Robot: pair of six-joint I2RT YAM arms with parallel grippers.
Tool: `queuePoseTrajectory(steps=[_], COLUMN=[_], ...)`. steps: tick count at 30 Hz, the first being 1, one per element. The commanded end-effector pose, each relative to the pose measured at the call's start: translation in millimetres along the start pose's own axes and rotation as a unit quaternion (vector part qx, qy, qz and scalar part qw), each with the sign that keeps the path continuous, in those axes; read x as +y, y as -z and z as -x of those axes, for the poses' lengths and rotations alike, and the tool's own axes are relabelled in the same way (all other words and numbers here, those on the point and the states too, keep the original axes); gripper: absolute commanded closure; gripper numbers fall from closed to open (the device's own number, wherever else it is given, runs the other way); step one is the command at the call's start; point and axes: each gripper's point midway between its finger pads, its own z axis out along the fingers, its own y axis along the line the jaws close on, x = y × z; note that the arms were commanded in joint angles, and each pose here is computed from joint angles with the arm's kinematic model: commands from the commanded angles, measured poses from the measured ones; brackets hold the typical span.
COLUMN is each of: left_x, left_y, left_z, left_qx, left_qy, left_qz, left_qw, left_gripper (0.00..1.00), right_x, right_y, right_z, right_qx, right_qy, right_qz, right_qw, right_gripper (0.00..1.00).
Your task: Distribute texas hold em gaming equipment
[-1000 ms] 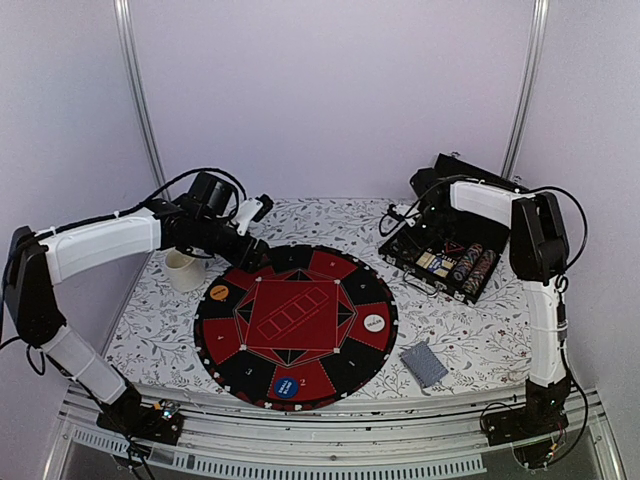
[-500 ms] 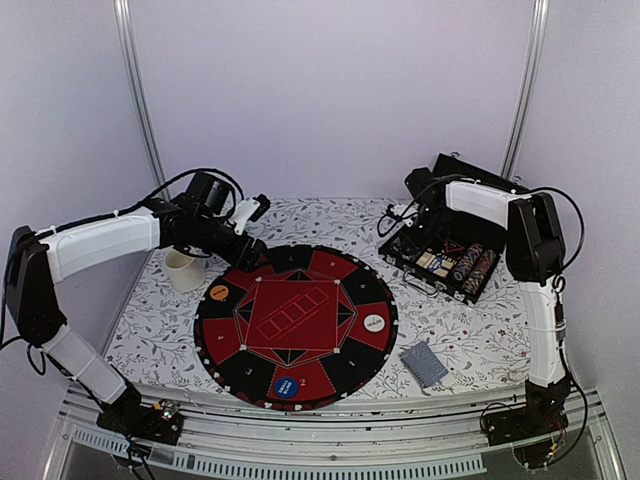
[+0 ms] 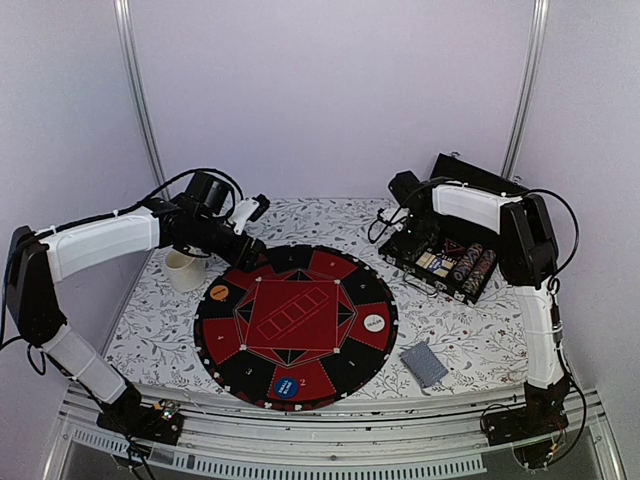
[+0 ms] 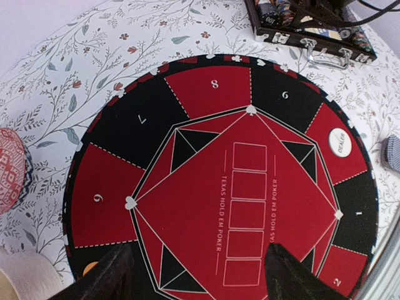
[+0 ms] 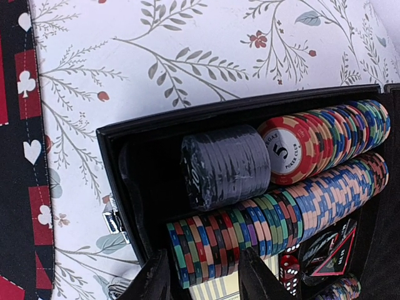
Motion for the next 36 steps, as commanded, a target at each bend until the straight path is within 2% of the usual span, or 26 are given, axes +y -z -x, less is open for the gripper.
queuePoseTrajectory(steps=[1,6,12,15,21,26,31,36], left_x=[5,5,6,6,7,8,7,7], left_y=[2,2,3,3,5,4,4,3], left_z=[-1,-2,-2,-1,-1,-1,-2,-4], left_qx=[0.001,0.002,0.002,0.001,0.000,0.000,0.002,0.004], left_qy=[0.001,0.001,0.002,0.002,0.002,0.003,0.003,0.004], left_qz=[-0.001,0.000,0.001,0.002,0.005,0.005,0.004,0.001], left_qw=[1.000,1.000,1.000,1.000,1.000,1.000,1.000,1.000], left_gripper=[0.26,0.26,0.26,0.26,0.26,0.26,0.26,0.26], right_x=[3,2,-4,5,32,56,42,20], right_y=[-4,-13,-20,-24,-42,-31,-15,-16], right_z=[-6,-13,-21,-22,-32,-31,-22,-17], right_qx=[0.015,0.025,0.033,0.035,0.055,0.054,0.036,0.031], right_qy=[-0.003,-0.006,-0.030,-0.029,-0.027,0.004,0.000,-0.008], right_qz=[0.002,0.012,0.030,0.055,0.105,0.127,0.097,0.046], right_qw=[1.000,1.000,0.999,0.997,0.993,0.990,0.995,0.998], right_gripper=[0.60,0.59,0.50,0.50,0.59,0.59,0.60,0.59])
